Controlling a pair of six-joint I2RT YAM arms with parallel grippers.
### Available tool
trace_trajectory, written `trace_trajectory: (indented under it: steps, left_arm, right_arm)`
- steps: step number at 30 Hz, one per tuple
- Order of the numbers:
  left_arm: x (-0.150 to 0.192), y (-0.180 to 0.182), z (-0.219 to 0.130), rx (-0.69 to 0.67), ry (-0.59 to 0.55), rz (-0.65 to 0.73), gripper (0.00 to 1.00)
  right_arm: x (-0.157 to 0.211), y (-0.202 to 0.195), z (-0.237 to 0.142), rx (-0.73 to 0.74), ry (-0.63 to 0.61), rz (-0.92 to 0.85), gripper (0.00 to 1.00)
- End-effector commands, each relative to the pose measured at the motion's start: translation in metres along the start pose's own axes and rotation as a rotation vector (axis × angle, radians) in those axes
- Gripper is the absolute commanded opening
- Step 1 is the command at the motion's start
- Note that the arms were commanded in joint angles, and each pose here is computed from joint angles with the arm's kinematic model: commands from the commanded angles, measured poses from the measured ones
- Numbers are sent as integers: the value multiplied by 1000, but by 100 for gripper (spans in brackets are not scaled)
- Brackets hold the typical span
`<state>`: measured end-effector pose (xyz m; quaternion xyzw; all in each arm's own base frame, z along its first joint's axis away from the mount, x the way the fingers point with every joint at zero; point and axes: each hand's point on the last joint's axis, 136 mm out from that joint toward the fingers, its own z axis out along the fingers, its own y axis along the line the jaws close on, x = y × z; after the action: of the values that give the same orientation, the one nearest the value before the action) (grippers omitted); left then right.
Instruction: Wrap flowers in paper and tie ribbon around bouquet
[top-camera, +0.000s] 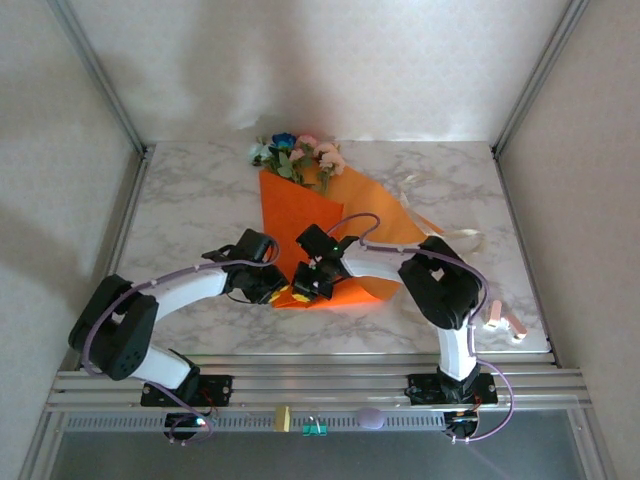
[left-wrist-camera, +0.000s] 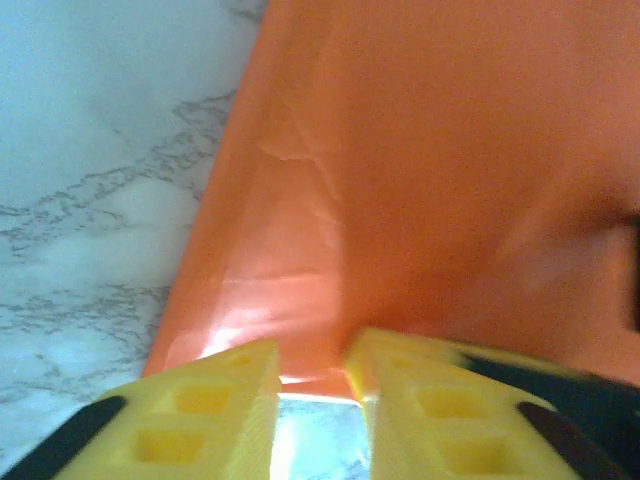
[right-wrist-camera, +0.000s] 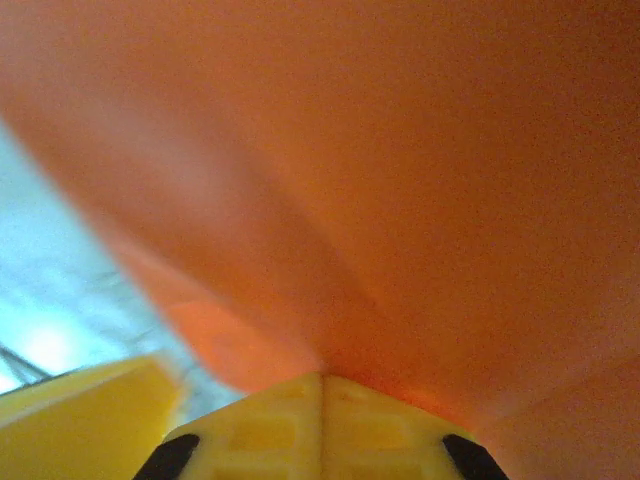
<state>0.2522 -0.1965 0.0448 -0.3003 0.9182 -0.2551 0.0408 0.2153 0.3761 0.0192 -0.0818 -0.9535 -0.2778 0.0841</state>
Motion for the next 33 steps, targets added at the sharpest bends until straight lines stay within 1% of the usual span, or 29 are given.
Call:
trace_trajectory:
  steps: [1, 4, 7, 8, 10, 12, 16, 18, 22, 24, 26, 27, 29, 30, 33]
  left_arm:
    - [-3, 5, -15, -21, -49, 2, 34]
    - [-1, 19, -13, -21, -45, 4, 35]
    - [2, 10, -6, 81, -32, 43, 36]
    - [2, 11, -3, 91, -30, 51, 36]
    - [3, 18, 2, 74, -25, 66, 36]
    - [3, 29, 5, 27, -23, 71, 35]
    - [5, 29, 5, 81, -39, 93, 36]
    - [4, 33, 9, 81, -42, 111, 36]
    - [0, 28, 13, 128, -65, 151, 33]
    - [-5, 26, 12, 139, -85, 166, 32]
    - [-13, 26, 7, 118, -109, 179, 32]
    - [-19, 27, 1, 93, -135, 190, 33]
    - [-27, 28, -9, 82, -171, 209, 41]
    - [-29, 26, -11, 107, -176, 208, 42]
    - [-31, 18, -4, 202, -144, 209, 42]
  right_arm:
    - [7, -37, 10, 82, 33, 79, 3]
    - [8, -47, 15, 88, 44, 86, 3]
    - [9, -51, 17, 90, 48, 91, 3]
    - [9, -53, 18, 94, 50, 93, 3]
    - [10, -60, 19, 109, 52, 100, 3]
    - [9, -65, 17, 113, 49, 107, 2]
    - [8, -70, 18, 111, 53, 113, 2]
    - [8, -71, 19, 111, 54, 116, 2]
    - [7, -74, 19, 110, 55, 122, 2]
    - [6, -76, 20, 110, 59, 127, 1]
    - [6, -78, 20, 116, 61, 126, 1]
    - [5, -78, 19, 118, 59, 125, 1]
    - [4, -78, 19, 117, 57, 124, 1]
    - [4, -78, 19, 116, 59, 124, 1]
    - [4, -78, 20, 116, 62, 124, 1]
